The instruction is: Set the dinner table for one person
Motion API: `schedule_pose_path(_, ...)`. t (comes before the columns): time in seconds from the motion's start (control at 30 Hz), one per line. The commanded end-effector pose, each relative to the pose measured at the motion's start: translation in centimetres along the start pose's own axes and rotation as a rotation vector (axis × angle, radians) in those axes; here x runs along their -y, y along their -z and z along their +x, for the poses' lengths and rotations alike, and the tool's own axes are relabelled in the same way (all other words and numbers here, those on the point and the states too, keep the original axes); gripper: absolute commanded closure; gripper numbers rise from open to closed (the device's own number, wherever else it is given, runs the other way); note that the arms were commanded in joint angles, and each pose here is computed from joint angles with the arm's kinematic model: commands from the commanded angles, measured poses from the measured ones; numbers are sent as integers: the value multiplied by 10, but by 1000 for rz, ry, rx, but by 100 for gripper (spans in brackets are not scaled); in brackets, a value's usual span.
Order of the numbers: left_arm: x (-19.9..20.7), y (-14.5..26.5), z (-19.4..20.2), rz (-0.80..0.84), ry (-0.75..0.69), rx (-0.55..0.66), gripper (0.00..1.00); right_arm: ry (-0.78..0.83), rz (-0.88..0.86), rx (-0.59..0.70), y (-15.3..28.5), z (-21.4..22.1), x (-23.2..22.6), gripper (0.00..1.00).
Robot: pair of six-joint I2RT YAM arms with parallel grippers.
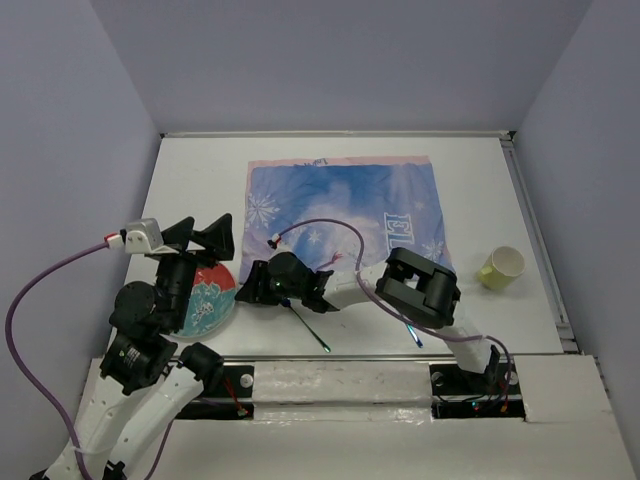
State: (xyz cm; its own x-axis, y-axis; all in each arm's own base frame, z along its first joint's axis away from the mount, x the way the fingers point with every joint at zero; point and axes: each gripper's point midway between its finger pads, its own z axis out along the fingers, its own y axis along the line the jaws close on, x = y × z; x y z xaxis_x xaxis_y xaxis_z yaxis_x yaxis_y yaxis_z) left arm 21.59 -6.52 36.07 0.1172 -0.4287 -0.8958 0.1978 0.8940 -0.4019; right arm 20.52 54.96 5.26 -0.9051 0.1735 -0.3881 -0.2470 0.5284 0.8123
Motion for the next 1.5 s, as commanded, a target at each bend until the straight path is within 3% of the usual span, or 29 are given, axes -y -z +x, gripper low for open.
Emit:
schedule_pose_path(0.0,1,0,-8,10,-12,39,1,-32,-125,-33,-17,1,-36,51)
schedule_pose_path(0.2,5,-4,1,25,-19,3,1,-56,-103,-52,-39,11,-29,58)
schedule_pose_path(0.23,5,-5,2,26,-21,-1,1,-78,-92,-49,-43,13,-24,69)
schedule_pose_path(0.4,7,-6,3,38,-26,-5,1,-110,-112,-47,-51,11,-29,100)
schedule_pose_path(0.57,-1,-8,0,-6,-40,2,1,17,-110,75,-18,-11,-40,100)
schedule_pose_path(0.73,-51,-6,-15,-276,-67,40,1,143,-153,290,58,-84,-90,100)
schedule_pose_path(0.9,-54,0,-27,-261,-36,113,1,110,-237,395,141,-156,-102,100)
schedule_pose_path(1.0,-49,-4,-23,-231,-38,102,1,73,-263,445,190,-197,-84,100)
schedule_pose_path(1.17,-37,-17,-2,-162,-52,15,1,14,-136,581,250,-265,-6,100)
schedule_pose_path(1.47,-31,-27,14,-127,-66,-46,1,-70,-93,516,259,-315,71,100)
